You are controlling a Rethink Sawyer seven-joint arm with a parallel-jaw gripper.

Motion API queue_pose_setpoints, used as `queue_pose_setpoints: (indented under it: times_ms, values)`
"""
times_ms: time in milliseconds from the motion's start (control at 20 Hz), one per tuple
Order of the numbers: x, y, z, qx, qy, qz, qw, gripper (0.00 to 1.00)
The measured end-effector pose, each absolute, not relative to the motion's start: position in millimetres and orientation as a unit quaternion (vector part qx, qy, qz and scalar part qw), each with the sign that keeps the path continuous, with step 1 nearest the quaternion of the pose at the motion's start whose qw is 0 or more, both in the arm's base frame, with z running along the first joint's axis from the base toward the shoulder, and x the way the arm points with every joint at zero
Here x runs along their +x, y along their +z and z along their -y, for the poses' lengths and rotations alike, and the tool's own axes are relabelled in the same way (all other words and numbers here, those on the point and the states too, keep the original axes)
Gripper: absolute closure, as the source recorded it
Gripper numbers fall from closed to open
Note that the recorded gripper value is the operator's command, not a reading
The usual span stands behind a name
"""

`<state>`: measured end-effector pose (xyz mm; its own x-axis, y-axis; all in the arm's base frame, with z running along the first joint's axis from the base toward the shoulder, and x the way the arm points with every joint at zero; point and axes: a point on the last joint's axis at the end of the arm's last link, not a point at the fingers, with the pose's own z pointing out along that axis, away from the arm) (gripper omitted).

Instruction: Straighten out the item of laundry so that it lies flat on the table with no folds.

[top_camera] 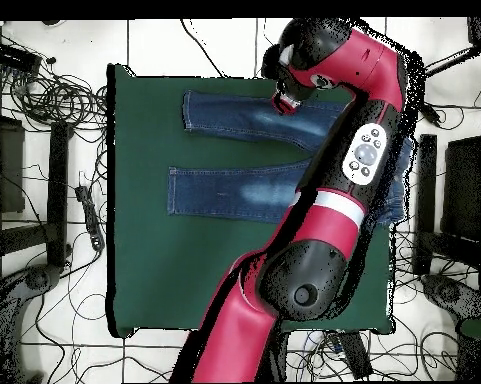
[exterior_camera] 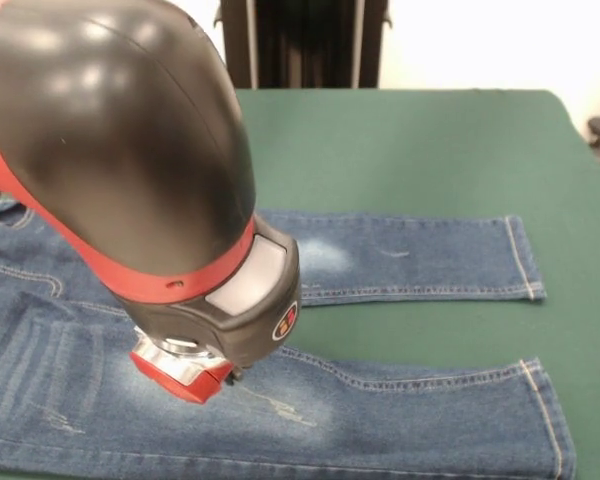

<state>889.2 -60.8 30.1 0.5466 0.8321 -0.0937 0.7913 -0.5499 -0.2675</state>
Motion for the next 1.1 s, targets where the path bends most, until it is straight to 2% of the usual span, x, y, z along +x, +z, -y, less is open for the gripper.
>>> queue_pose_setpoints:
  times_ms: [750, 1100]
  values:
    - [898, 45, 48, -0.876, 0.082, 0.465, 0.102, 1.00]
    - [905, 22, 18, -0.871, 0.061, 0.482, 0.074, 1.00]
